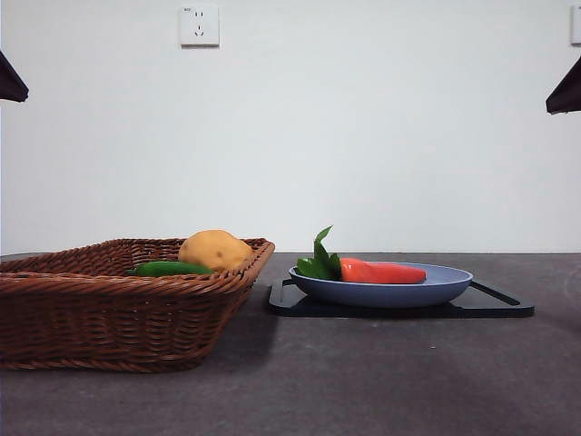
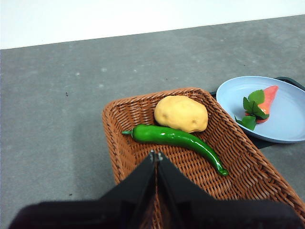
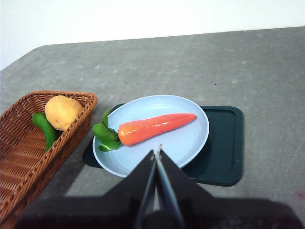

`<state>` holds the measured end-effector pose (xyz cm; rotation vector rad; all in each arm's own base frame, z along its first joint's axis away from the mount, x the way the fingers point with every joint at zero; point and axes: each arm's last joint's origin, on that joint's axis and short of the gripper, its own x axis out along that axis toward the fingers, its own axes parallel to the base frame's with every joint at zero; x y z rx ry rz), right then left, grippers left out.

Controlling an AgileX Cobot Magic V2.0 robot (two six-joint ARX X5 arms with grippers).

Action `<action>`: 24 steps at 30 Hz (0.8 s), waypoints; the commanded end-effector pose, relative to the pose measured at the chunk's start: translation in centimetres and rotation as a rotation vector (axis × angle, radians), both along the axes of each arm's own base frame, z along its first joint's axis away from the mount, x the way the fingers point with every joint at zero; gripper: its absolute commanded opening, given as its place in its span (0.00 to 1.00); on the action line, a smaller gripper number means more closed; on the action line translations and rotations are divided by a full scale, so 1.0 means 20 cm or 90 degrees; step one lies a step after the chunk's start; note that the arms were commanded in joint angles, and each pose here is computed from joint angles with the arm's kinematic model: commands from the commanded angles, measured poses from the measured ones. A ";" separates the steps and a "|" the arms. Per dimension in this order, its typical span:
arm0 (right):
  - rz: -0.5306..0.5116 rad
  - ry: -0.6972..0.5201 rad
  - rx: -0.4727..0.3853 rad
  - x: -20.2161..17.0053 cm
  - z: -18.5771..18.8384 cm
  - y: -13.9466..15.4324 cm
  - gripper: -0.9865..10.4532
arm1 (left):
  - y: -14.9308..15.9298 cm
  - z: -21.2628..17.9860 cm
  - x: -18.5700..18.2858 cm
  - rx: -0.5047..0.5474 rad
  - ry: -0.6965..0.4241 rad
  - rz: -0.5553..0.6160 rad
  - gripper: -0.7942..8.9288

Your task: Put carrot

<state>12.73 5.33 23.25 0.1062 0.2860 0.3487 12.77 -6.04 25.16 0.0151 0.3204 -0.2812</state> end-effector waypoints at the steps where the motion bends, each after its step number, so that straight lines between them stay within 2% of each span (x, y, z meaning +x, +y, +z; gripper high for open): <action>1: -0.001 -0.007 0.009 0.00 0.01 0.00 0.10 | 0.00 0.02 0.00 -0.011 -0.008 -0.002 0.09; 6: -0.001 -0.007 0.009 0.00 0.01 0.00 0.10 | 0.05 0.08 -0.10 -0.043 -0.069 0.002 0.09; 9: -0.001 -0.007 0.009 0.00 0.01 0.00 0.10 | 0.12 0.13 -0.19 -0.042 -0.145 0.017 0.09; 14: -0.001 -0.007 0.009 0.00 0.01 0.00 0.10 | 0.24 0.15 -0.33 -0.057 -0.218 0.115 0.09; 19: -0.001 -0.007 0.009 0.00 0.01 0.00 0.10 | 0.29 0.10 -0.37 -0.018 -0.229 0.202 0.09; 24: -0.001 -0.007 0.009 0.00 0.01 0.00 0.10 | 0.31 -0.02 -0.32 0.005 -0.186 0.251 0.09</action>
